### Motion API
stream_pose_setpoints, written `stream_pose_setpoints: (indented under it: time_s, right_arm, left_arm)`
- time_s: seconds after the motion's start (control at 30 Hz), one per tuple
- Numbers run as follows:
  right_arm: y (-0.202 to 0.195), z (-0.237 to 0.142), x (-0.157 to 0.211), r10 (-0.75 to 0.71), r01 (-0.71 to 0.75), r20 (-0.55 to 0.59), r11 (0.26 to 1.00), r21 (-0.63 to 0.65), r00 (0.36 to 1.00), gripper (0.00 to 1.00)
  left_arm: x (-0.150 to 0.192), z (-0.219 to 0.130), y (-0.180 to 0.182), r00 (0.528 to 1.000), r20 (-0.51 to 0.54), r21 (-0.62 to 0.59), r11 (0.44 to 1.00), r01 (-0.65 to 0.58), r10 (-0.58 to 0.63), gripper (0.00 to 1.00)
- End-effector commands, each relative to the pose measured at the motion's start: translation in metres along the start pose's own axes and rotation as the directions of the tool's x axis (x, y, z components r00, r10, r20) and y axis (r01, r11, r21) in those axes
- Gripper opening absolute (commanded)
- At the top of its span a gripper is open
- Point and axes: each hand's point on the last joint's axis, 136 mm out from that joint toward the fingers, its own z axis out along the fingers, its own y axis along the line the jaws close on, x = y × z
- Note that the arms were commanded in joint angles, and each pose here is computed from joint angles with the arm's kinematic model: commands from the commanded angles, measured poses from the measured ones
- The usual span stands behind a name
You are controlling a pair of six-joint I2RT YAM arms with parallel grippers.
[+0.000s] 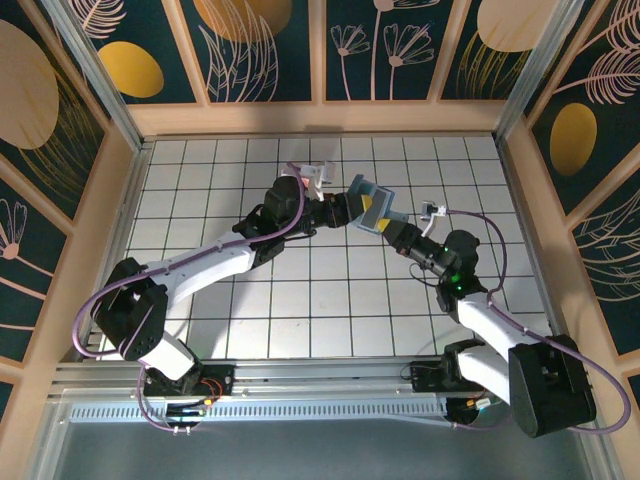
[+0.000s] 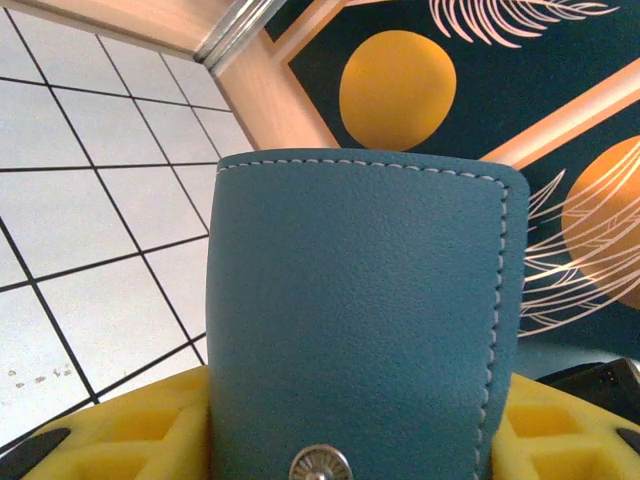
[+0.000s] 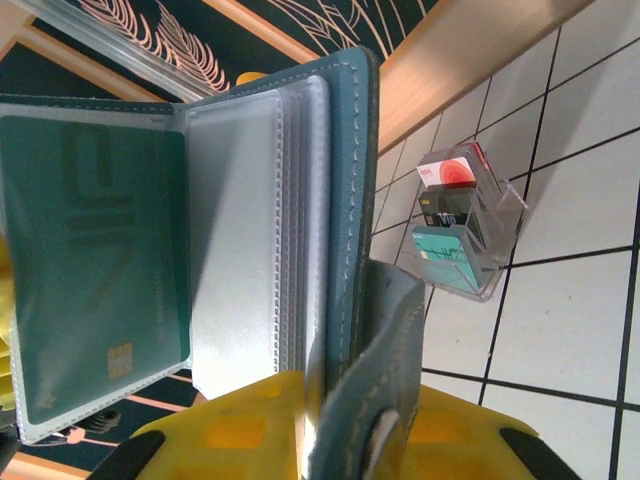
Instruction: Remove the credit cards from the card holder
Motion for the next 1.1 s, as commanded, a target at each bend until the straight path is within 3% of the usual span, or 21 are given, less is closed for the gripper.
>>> stream_pose_setpoints:
  time_s: [0.0,0.37,0.6,0.77,0.83,0.9,1.07]
  right_arm:
    - [0.024,0.002,-0.012,-0.059,0.061,0.025,0.996,-0.062,0.998,0.16]
    - [0.042,0.003,-0.012,-0.091,0.091,0.005,0.987,-0.134,0.996,0.14]
    - [0.044,0.005,-0.01,-0.101,0.099,-0.012,0.985,-0.142,0.995,0.19]
    - [0.042,0.005,-0.013,-0.113,0.111,-0.004,0.987,-0.117,0.994,0.03]
    - [0.043,0.004,-0.014,-0.123,0.123,0.0,0.987,-0.106,0.992,0.0]
    - [0.04,0.003,-0.017,-0.136,0.136,0.004,0.988,-0.069,0.991,0.0]
    - [0.025,0.0,-0.026,-0.157,0.157,-0.012,0.98,0.124,0.988,0.0]
  left_arm:
    - [-0.019,-0.011,-0.025,0.998,0.063,0.083,0.996,-0.025,0.02,0.06]
    - [-0.019,-0.007,-0.03,0.998,0.053,0.117,0.993,-0.023,0.017,0.07]
    - [-0.019,-0.008,-0.032,0.998,0.053,0.124,0.992,-0.022,0.016,0.07]
    - [-0.021,-0.01,-0.031,0.998,0.06,0.114,0.993,-0.021,0.015,0.08]
    - [-0.02,-0.01,-0.03,0.998,0.059,0.107,0.994,-0.02,0.014,0.16]
    - [-0.019,-0.01,-0.027,0.998,0.058,0.096,0.995,-0.019,0.014,0.32]
    - [-0.011,-0.004,-0.021,1.0,0.026,0.097,0.995,-0.015,0.013,0.64]
